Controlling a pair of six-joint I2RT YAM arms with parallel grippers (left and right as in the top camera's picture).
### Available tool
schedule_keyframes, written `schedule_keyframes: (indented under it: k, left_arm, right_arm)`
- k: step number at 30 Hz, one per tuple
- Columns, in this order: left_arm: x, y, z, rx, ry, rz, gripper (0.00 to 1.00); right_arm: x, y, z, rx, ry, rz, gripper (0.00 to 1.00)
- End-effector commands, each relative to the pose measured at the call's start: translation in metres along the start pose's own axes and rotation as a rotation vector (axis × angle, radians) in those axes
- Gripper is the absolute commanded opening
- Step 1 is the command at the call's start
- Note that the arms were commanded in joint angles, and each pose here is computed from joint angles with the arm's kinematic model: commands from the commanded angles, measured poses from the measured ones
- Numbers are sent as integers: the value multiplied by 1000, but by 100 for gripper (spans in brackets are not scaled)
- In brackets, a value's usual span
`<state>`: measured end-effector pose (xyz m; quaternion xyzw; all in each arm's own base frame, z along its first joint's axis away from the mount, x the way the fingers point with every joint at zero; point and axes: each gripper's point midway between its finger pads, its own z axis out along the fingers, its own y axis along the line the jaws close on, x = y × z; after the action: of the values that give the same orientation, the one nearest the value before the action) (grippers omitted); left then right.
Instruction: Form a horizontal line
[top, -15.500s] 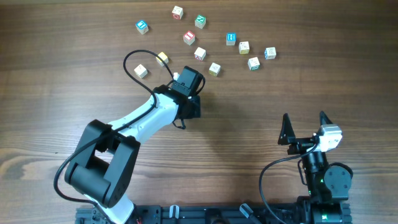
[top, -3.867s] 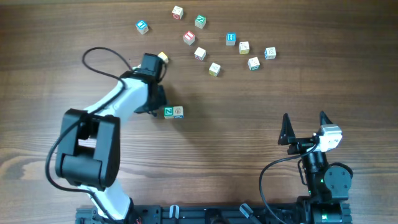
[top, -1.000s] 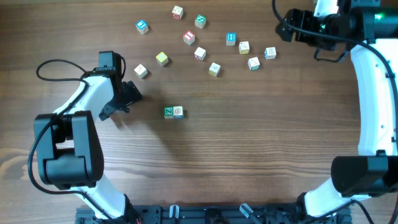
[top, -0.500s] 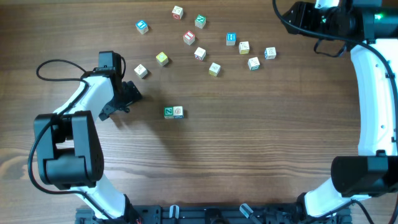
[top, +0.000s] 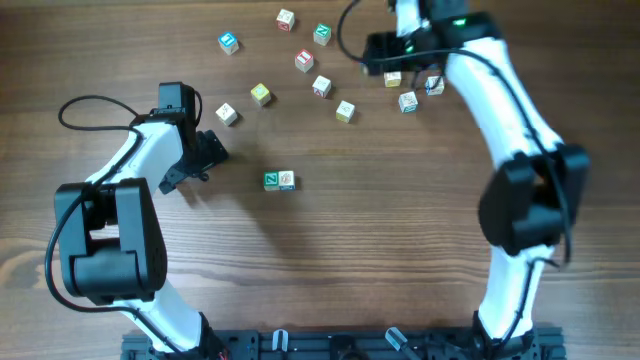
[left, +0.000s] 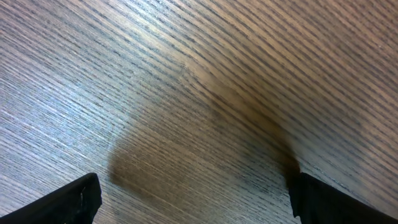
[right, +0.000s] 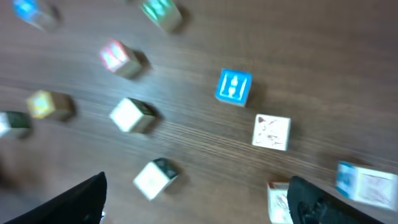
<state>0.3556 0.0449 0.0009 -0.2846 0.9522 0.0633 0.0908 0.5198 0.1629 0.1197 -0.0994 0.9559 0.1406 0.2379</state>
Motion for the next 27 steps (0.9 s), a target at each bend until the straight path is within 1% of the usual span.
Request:
schedule_keyframes:
  k: [1,3,5,7,9,10,11,13,14,15,17,19,20,21,24,27]
  left_arm:
    - [4,2,4,-15,13,4,100]
    - [4,2,4,-15,13,4,100]
    - [4,2,4,-15,13,4,100]
    - [4,2,4,-15,13,4,100]
    - [4,2,4,-15,13,4,100]
    - [4,2,4,-15,13,4,100]
    - [4,2,4,-15,13,4,100]
    - [4,2,4,-15,13,4,100]
    - [4,2,4,-15,13,4,100]
    - [4,2,4,-15,13,4,100]
    - [4,2,4,-15,13,4,100]
    - [4,2,4,-15,12,4,100]
    - [4,2,4,-15,12,4,100]
    - [4,2,4,-15,13,4,100]
    - [4,2,4,-15,13,4,100]
    - [4,2,4,-15,13,4,100]
  right_arm:
    - [22,-21,45,64,69,4,95]
    - [20,-50,60,203,49,0,98]
    - [15,-54,63,222,26,-13,98]
    - [12,-55,67,222,18,-69,98]
    - [10,-56,71,221,8,-80,90]
    - [10,-56,74,220,3,-79,81]
    - [11,-57,76,220,6,-79,79]
    - [17,-59,83,221,25,-78,80]
    - [22,-62,90,223,39,-75,83]
    - [25,-63,95,223,44,-75,83]
    - [23,-64,100,223,32,-76,72]
    - [23,-64,102,222,32,-76,53]
    - [24,-64,102,223,35,-75,47]
    - [24,-64,102,223,35,-75,46]
    - [22,-64,99,223,29,-76,26]
    - [23,-64,98,223,35,-78,26]
